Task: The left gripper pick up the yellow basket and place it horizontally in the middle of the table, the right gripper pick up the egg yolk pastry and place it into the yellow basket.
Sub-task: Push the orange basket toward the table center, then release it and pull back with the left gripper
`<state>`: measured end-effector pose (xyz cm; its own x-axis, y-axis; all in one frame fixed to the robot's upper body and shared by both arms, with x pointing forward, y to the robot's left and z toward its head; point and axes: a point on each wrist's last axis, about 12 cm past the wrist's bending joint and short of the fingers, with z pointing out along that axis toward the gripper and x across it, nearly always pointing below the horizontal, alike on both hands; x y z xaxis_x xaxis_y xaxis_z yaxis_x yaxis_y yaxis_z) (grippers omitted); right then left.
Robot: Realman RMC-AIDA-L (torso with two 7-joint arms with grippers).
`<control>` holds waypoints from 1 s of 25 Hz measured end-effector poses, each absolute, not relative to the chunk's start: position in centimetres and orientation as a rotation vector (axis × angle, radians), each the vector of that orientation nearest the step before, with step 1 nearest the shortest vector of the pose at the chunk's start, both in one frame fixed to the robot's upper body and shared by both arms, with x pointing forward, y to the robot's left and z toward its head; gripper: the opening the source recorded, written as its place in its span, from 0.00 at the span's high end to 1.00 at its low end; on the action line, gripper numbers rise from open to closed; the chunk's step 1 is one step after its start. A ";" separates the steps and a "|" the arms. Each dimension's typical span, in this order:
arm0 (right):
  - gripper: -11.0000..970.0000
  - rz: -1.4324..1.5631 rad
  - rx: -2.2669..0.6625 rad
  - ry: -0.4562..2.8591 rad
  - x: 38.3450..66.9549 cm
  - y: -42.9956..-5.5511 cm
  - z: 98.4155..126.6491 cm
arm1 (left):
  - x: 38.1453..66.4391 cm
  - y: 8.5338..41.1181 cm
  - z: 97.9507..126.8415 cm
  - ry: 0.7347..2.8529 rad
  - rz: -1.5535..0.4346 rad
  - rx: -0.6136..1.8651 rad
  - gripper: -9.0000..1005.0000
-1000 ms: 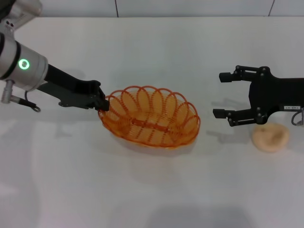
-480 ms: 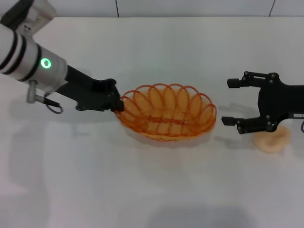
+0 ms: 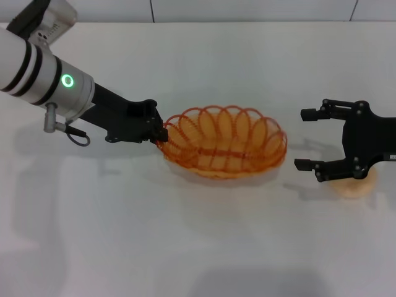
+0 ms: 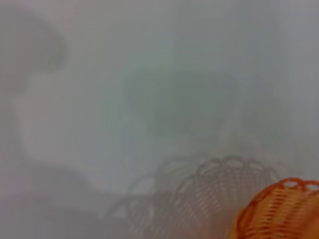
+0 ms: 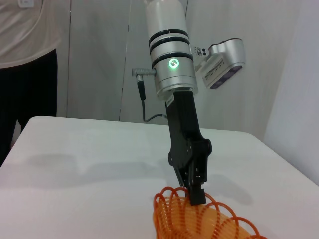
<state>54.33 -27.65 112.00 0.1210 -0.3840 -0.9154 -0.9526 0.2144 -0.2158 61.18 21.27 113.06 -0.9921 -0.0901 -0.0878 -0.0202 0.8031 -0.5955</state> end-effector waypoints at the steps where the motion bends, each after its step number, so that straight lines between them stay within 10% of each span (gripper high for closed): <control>1: 0.12 0.690 -1.351 1.448 54.3 -27.6 112.0 | 61.2 21.3 113.0 2.877 -0.944 -0.089 0.92; 25: 0.12 0.726 -1.312 1.484 54.3 -27.3 111.9 | 61.7 25.5 115.8 2.649 -0.981 0.215 0.31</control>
<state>54.30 -27.32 111.89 0.0716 -0.3663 -0.9277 -0.9573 0.2358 -0.1670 61.74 25.45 115.82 -0.9415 0.0336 -0.3352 0.2438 0.7546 -0.6091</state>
